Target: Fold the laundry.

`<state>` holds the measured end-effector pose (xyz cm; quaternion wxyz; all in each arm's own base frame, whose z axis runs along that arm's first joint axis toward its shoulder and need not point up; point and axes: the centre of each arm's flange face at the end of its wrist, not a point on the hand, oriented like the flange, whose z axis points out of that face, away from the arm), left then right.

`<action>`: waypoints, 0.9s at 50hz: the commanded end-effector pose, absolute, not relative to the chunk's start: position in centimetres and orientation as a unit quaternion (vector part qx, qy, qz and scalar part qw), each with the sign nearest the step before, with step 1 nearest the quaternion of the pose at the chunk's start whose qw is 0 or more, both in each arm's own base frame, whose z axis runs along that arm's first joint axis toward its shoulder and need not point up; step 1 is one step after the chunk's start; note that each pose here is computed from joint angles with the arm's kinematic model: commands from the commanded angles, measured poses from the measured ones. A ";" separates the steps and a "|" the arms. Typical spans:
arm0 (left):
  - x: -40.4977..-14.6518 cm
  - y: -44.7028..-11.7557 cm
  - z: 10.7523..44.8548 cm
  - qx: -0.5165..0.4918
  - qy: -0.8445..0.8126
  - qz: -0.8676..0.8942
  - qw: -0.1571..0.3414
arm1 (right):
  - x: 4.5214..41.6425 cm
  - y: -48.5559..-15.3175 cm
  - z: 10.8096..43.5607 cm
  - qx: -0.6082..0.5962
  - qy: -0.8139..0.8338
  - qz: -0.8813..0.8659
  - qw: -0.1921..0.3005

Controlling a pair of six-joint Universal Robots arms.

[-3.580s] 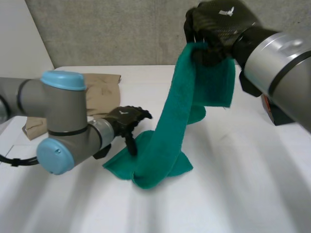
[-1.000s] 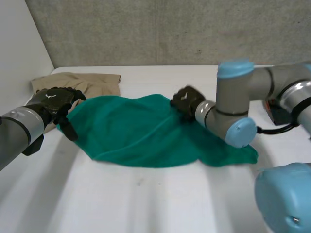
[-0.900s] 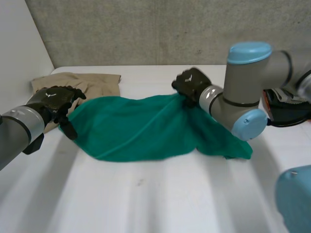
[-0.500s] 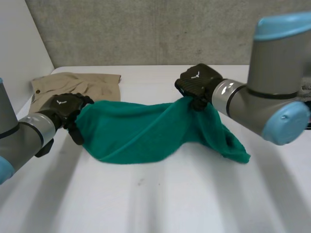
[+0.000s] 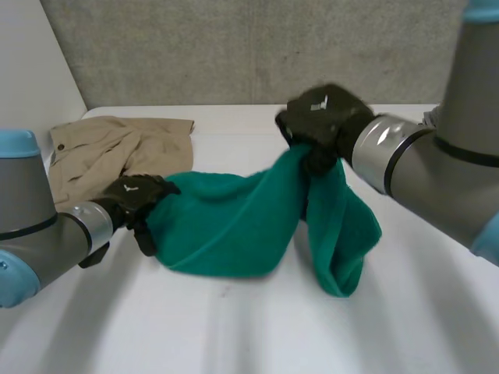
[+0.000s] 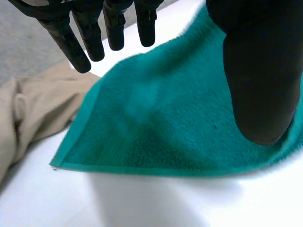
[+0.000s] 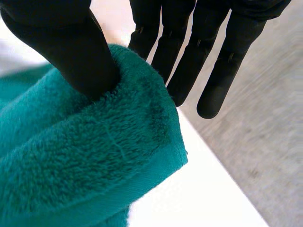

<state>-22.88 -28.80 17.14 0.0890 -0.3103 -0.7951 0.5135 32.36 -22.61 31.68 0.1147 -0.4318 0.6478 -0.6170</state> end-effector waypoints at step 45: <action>-23.6 -30.7 27.8 -0.297 -0.682 0.667 0.039 | 26.5 -28.7 25.1 -0.464 0.712 -0.527 -0.004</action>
